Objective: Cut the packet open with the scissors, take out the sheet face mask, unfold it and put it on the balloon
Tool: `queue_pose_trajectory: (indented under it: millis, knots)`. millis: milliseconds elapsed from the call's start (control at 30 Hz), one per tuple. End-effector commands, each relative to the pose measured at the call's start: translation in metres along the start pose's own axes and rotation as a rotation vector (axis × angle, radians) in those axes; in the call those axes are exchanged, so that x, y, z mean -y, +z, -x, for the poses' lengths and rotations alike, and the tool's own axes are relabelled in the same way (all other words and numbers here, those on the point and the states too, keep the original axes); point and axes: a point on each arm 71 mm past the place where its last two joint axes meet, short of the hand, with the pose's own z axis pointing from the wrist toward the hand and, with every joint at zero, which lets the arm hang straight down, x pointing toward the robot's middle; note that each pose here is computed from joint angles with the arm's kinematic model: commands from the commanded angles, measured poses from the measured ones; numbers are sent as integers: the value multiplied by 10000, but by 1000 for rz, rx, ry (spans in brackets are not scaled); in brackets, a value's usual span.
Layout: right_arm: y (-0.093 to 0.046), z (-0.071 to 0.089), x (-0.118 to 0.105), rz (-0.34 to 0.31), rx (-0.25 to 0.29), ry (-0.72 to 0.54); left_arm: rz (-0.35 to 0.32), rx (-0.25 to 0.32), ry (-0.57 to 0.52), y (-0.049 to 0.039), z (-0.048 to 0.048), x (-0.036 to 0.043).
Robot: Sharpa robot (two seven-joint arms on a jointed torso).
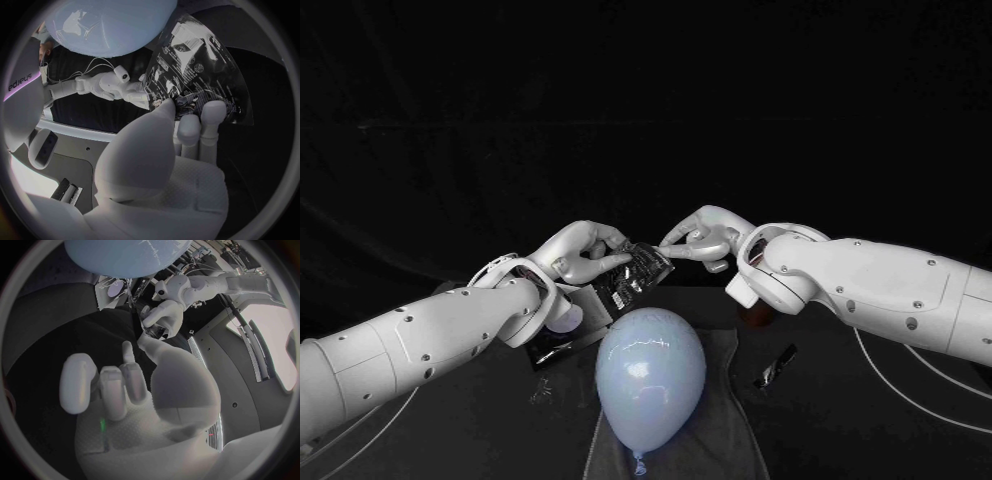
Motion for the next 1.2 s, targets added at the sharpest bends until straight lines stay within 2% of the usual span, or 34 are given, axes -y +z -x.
queue_pose_trajectory:
  millis: [33,633,1000,1200]
  knots:
    - [3,-18,-6,2,-10,-36,-9,-6,-16,16,-11,27]
    - [23,-81,-64,25,-30,-67,0,-17,-26,37,-37,31]
    - [79,-156,-113,40,-72,-158,1,-31,-30,68,-76,52]
    - [96,-162,-111,37,-74,-186,-4,-31,-30,79,-87,64]
